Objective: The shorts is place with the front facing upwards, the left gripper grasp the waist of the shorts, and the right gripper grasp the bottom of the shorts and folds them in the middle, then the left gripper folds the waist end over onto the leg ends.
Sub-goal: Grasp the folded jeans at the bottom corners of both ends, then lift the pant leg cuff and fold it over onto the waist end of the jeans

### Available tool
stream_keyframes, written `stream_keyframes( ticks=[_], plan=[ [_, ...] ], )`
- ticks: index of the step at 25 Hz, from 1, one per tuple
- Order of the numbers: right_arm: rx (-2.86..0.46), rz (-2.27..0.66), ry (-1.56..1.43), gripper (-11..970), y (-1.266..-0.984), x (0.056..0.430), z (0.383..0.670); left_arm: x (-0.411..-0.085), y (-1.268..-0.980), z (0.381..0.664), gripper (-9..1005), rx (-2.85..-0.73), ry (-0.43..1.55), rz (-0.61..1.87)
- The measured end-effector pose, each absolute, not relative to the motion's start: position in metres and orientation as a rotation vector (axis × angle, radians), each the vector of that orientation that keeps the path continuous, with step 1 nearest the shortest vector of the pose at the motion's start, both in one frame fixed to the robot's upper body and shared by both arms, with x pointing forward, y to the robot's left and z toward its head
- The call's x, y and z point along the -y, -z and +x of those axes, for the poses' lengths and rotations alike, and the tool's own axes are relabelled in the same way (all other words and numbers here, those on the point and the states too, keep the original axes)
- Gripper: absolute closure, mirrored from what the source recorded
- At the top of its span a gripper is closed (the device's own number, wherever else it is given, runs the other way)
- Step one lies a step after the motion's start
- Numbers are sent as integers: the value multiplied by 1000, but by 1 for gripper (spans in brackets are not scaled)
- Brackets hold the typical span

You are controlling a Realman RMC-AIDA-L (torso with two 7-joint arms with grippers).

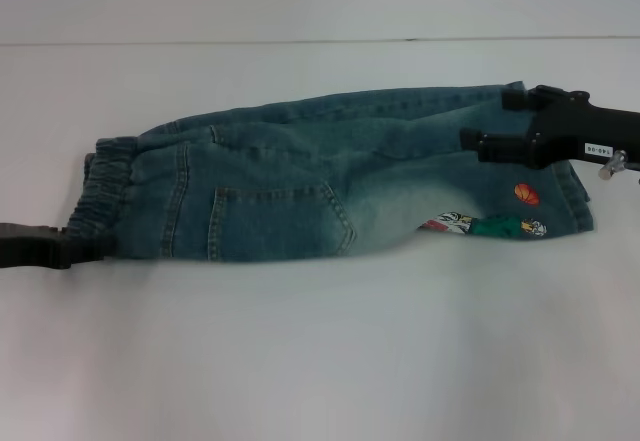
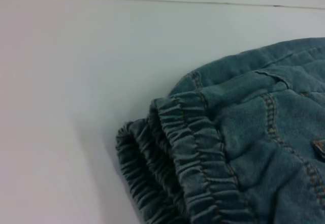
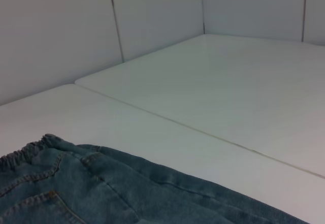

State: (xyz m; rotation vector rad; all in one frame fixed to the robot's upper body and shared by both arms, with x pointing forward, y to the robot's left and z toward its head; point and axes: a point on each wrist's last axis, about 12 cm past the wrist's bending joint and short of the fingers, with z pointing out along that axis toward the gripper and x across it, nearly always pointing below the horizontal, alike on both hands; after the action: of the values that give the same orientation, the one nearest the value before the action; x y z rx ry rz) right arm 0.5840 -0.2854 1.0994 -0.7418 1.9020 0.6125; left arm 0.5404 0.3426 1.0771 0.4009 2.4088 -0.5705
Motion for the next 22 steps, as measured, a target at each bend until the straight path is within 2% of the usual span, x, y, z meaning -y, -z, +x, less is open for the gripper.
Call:
stream_keyframes(
  ticks=[2,8,15,22],
  plan=[
    [-1902,-742,-612,15,-1099,285,584,-342,-1077,541,268,-2410,570,407],
    [-1902,-742,-611,14,-1099,285,584,-341,-1077,541,515,-2411,571,414],
    [-1856,-748,-650,14,-1096,278,582,-340,-1079,542,606,-2406,579,405],
    [-1745,-776,-685,14,-1072,248,577,-335,-1089,547,691,-2384,632,424]
  ],
)
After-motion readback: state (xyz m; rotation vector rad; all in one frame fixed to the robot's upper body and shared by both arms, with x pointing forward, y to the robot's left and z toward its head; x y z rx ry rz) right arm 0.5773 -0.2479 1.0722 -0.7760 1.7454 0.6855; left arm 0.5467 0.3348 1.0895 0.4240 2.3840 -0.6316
